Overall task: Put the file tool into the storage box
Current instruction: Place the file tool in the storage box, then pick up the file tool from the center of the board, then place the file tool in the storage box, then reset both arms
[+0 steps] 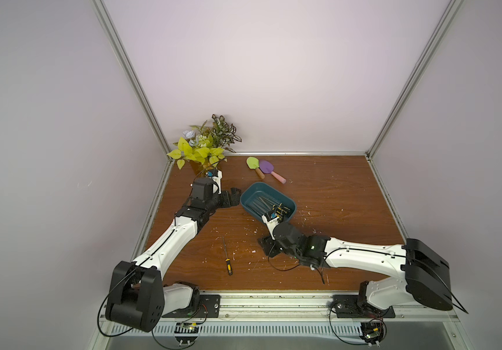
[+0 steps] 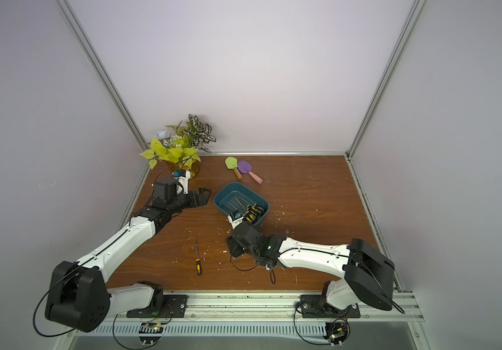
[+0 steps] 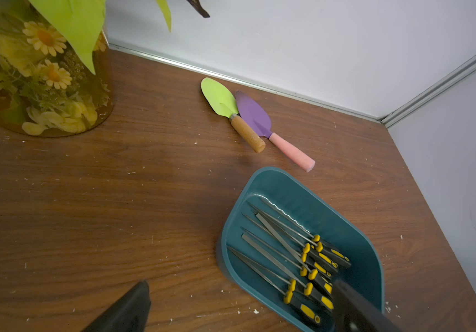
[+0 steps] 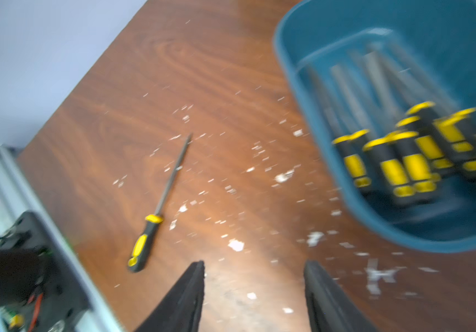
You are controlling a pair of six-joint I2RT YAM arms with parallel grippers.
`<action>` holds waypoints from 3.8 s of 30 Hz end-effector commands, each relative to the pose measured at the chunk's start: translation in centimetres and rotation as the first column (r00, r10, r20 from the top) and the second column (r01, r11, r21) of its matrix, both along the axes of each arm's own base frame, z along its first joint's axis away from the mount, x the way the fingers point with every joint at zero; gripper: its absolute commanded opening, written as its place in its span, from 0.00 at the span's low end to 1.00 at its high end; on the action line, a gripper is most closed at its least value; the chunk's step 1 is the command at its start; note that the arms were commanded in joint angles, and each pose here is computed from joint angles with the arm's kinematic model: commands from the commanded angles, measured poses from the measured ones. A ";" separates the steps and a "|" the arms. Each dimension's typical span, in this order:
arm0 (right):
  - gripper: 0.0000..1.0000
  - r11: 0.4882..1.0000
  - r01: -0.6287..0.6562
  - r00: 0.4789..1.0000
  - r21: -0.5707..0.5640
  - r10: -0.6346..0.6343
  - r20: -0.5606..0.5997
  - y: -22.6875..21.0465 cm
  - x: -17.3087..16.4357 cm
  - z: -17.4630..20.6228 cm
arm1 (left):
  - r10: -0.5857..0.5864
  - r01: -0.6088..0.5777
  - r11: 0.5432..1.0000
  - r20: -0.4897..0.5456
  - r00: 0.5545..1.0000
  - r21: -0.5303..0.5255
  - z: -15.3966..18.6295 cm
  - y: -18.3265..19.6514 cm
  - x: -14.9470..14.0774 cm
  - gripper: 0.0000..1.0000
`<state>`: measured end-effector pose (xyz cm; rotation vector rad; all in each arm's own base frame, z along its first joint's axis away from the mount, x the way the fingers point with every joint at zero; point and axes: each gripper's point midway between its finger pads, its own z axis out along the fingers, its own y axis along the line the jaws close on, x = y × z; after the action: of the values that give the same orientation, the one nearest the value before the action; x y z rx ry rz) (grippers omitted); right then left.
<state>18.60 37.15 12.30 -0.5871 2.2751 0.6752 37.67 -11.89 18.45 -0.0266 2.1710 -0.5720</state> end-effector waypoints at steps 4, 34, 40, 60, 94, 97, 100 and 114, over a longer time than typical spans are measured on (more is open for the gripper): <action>0.56 0.999 -0.026 0.998 0.038 0.028 -0.058 6.3 -3.5 -1.2 | 0.081 -0.081 0.996 -0.001 0.997 -0.026 0.9 2.7 0.9 1.00; 0.34 0.952 -0.110 0.994 -0.284 0.106 -0.030 11.7 -6.9 -9.0 | 0.069 -0.068 0.997 0.010 0.998 -0.039 1.3 2.6 0.6 1.00; 0.19 0.951 -0.083 0.996 -0.298 0.090 0.011 10.6 -6.2 -7.9 | 0.084 -0.083 0.996 0.025 0.996 -0.026 1.7 2.9 0.5 1.00; 0.13 0.985 -0.025 0.983 -0.170 0.055 0.176 3.0 1.4 3.1 | 0.182 -0.183 0.983 0.156 0.971 -0.012 4.9 5.0 -0.5 1.00; 0.84 0.960 0.075 0.984 -0.269 -0.028 0.175 -7.1 13.1 0.8 | 0.164 -0.174 0.984 0.186 0.969 0.037 3.4 3.7 -0.5 1.00; 0.99 0.945 0.181 0.963 -0.273 -0.113 0.246 -9.1 13.9 2.1 | 0.216 -0.236 0.970 0.259 0.941 0.051 3.7 5.0 -0.8 1.00; 0.99 0.917 0.306 0.921 -0.256 -0.217 0.325 -12.3 14.7 3.7 | 0.248 -0.286 0.956 0.348 0.904 0.061 4.2 6.2 -1.6 1.00; 0.99 0.671 0.734 0.632 -0.111 -0.614 0.473 -31.8 17.7 4.3 | 0.472 -0.607 0.775 0.478 0.741 0.177 -0.2 15.0 -3.1 1.00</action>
<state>35.54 6.89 15.85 0.0057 2.0551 -0.1755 34.30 0.36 17.63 -0.2698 1.7602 0.0100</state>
